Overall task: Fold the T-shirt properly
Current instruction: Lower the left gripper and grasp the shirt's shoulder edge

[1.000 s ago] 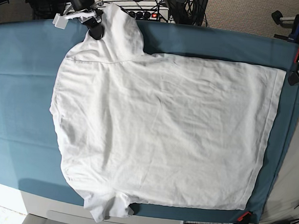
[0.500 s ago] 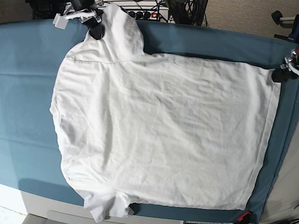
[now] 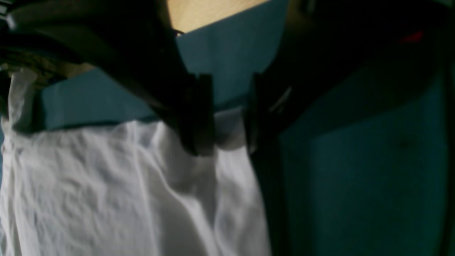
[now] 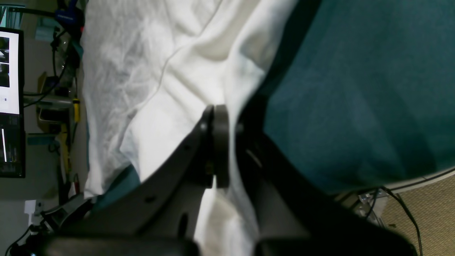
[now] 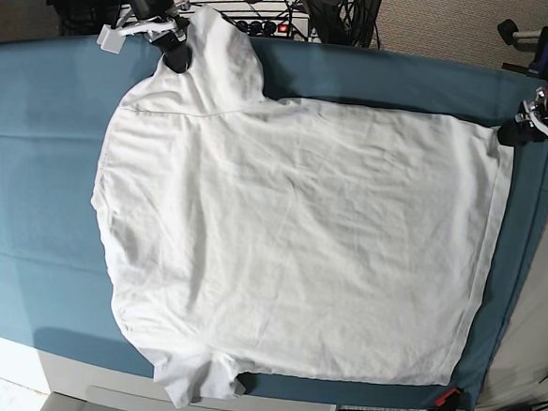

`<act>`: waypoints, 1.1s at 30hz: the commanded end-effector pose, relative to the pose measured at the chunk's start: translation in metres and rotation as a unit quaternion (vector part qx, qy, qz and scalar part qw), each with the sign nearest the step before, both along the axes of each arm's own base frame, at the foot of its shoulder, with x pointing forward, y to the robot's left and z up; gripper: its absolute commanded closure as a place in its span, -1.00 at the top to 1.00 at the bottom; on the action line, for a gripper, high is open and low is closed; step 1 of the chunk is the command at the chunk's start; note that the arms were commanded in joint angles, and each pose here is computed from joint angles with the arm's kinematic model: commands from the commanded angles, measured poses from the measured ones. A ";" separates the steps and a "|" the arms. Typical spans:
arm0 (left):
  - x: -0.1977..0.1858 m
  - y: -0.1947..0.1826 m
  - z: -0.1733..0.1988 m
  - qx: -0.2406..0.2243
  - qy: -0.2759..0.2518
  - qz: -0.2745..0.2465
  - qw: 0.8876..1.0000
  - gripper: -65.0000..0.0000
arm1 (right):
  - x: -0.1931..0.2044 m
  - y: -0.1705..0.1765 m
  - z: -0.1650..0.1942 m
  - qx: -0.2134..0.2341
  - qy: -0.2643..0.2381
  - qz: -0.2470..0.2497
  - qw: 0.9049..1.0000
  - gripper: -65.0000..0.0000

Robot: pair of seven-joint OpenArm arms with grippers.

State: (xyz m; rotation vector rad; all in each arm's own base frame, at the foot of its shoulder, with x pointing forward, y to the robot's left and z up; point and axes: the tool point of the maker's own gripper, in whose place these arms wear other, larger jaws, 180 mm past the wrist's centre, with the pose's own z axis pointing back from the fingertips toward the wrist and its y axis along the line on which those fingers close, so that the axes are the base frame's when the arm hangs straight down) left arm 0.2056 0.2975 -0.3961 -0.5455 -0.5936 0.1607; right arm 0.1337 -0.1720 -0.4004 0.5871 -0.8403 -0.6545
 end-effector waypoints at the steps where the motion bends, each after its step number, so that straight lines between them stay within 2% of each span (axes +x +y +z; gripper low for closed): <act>1: 0.003 0.007 0.008 0.012 -0.004 -0.008 1.000 -0.53 | -0.003 0.001 0.000 0.000 0.006 0.003 1.000 -1.00; 8: 0.005 0.016 0.011 0.030 -0.004 -0.012 0.999 -0.49 | -0.003 0.001 0.000 0.000 0.006 0.003 1.000 -1.00; 16: 0.004 0.014 0.009 0.026 -0.003 -0.010 1.000 -0.49 | -0.003 0.001 0.000 0.000 0.006 0.003 1.000 -1.00; 18: 0.004 0.013 0.009 0.025 -0.004 -0.009 1.000 -0.61 | -0.003 0.001 0.000 0.000 0.006 0.003 1.000 -1.00; 21: 0.005 0.012 0.009 0.021 -0.006 -0.007 1.000 -1.00 | -0.002 0.004 0.003 -0.002 -0.005 0.014 1.000 -1.00; 25: 0.007 0.013 0.010 0.022 -0.011 -0.005 1.000 -1.00 | 0.000 0.011 0.010 -0.005 -0.031 0.039 0.999 -1.00; 33: 0.007 0.014 0.011 0.025 -0.011 -0.005 1.000 -1.00 | -0.001 0.012 0.009 -0.009 -0.028 0.046 0.998 -1.00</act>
